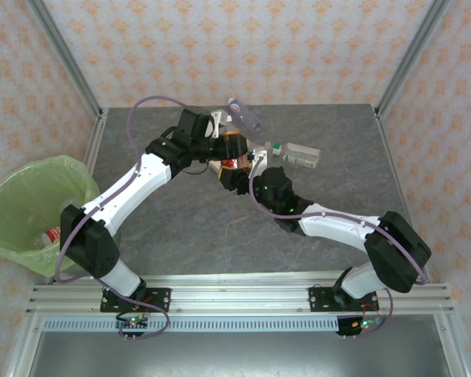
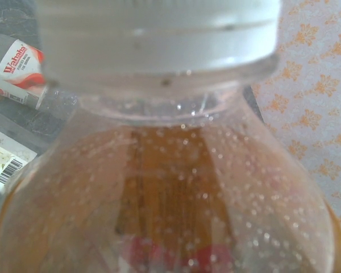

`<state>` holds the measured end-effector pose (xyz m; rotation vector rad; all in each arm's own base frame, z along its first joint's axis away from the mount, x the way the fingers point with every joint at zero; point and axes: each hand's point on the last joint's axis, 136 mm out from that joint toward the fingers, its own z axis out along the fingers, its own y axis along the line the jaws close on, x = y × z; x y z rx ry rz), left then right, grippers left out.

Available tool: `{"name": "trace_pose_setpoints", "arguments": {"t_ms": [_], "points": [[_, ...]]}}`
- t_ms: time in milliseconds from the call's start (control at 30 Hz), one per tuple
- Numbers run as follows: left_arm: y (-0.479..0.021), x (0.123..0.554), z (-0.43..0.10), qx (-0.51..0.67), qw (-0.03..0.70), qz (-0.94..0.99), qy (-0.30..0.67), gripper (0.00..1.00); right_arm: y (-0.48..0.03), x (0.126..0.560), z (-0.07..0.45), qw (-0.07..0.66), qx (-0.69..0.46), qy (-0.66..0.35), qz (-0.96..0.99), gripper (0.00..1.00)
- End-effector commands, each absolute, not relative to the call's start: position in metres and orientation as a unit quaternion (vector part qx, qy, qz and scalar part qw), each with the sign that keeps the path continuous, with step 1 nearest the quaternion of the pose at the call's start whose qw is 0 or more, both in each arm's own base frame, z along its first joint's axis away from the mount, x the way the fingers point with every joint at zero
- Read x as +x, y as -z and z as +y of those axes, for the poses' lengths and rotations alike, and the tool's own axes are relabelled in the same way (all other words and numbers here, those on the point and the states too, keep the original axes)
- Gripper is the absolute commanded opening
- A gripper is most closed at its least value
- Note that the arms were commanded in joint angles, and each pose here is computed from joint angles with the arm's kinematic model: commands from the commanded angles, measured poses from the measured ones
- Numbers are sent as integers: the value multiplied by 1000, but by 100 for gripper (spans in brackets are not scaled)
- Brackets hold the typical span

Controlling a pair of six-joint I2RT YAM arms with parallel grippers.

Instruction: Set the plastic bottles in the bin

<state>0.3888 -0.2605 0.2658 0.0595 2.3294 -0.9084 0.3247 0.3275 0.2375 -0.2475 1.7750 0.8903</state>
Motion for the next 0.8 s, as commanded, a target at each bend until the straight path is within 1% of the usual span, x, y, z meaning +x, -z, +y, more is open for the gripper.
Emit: {"name": "trace_pose_setpoints", "arguments": {"t_ms": [0,167,300,400,567,767], "points": [[-273,393,-259,27,330,883,333,70,-249,328,326,553,-87,-377,738,52],[-276,394,-257,24,333,883,329,70,-246,330,320,553,-76,-368,743,69],[-277,397,-251,15,337,886,319,70,-243,322,317,551,-101,-356,748,85],[-279,397,-250,12,338,884,321,70,-240,316,311,547,-119,-345,753,92],[-282,399,-247,8,345,882,320,69,-234,310,297,545,-125,-330,761,99],[-283,402,-236,-10,355,882,310,69,-225,292,295,522,-177,-326,768,99]]}}
